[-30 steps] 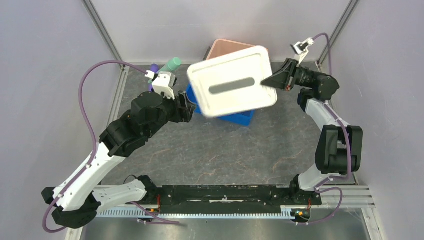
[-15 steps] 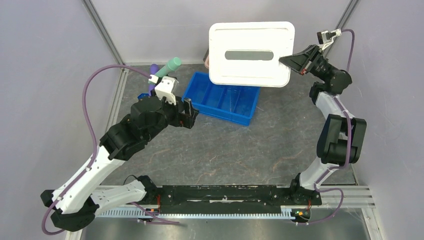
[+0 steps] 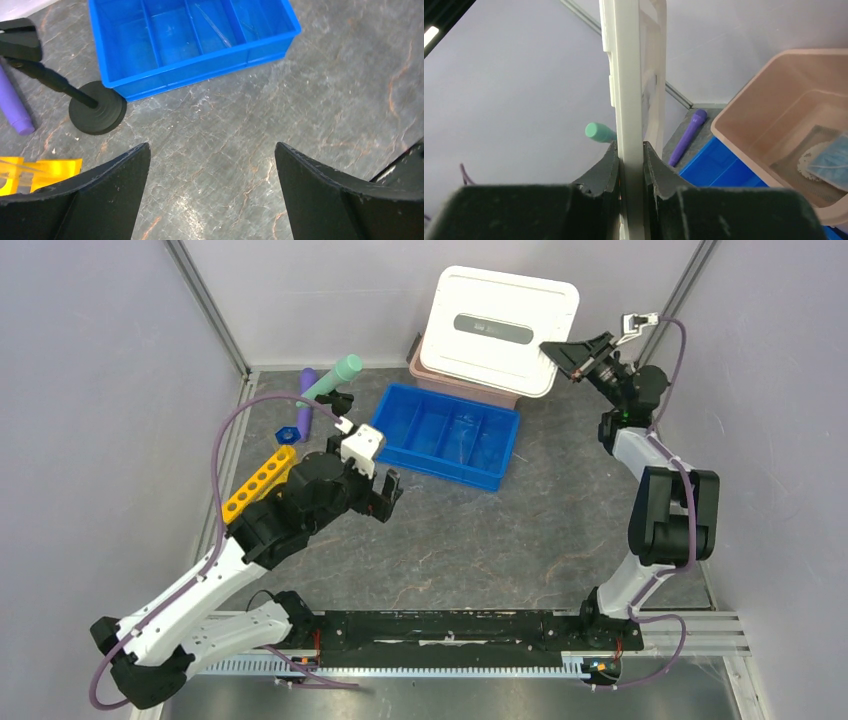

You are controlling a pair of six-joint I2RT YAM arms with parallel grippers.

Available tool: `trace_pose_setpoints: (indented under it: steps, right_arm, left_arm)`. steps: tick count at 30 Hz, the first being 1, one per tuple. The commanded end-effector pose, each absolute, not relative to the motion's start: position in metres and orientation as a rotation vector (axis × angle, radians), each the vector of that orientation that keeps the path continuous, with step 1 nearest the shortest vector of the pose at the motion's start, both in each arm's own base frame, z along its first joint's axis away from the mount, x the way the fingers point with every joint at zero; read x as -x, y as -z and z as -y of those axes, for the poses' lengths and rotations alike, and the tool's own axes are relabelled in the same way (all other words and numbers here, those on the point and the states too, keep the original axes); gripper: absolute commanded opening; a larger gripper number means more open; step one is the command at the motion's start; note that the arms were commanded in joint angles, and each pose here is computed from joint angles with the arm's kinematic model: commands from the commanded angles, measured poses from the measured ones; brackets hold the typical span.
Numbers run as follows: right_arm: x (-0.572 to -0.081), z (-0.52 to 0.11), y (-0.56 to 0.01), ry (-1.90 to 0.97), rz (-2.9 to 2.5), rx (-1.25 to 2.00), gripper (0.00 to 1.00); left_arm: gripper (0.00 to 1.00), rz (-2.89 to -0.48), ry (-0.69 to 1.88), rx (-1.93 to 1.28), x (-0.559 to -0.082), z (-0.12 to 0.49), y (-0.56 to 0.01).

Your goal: Organize the chemistry lab equipment

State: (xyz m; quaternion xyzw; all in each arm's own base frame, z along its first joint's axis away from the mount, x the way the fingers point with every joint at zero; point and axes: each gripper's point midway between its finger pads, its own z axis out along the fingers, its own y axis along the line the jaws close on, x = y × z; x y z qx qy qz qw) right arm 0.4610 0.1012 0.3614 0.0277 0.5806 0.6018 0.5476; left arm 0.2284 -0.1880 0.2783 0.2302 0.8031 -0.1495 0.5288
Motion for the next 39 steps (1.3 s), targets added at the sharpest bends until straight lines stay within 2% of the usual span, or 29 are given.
trace_pose_setpoints:
  steps: [1,12,21,30,39]
  right_arm:
    - [-0.497,-0.104,-0.347,-1.373,-1.370,-0.208,0.00]
    - [-0.562,-0.149,-0.302,-1.495,-1.472,-0.367,0.00]
    - [-0.594,-0.146,-0.277,-1.496,-1.487,-0.491,0.00]
    - [-0.605,-0.143,-0.248,-1.546,-1.497,-0.586,0.00]
    - [-0.603,-0.130,-0.247,-1.584,-1.451,-0.642,0.02]
  left_arm:
    - [1.00,-1.747,0.403,-0.737,-0.222,0.202,-0.282]
    - [1.00,-1.626,0.306,-0.632,-0.228,0.176,-0.280]
    - [1.00,-1.575,0.247,-0.577,-0.230,0.160,-0.287]
    - [1.00,-1.580,0.225,-0.571,-0.230,0.155,-0.285]
    - [1.00,-1.591,0.205,-0.577,-0.231,0.154,-0.280]
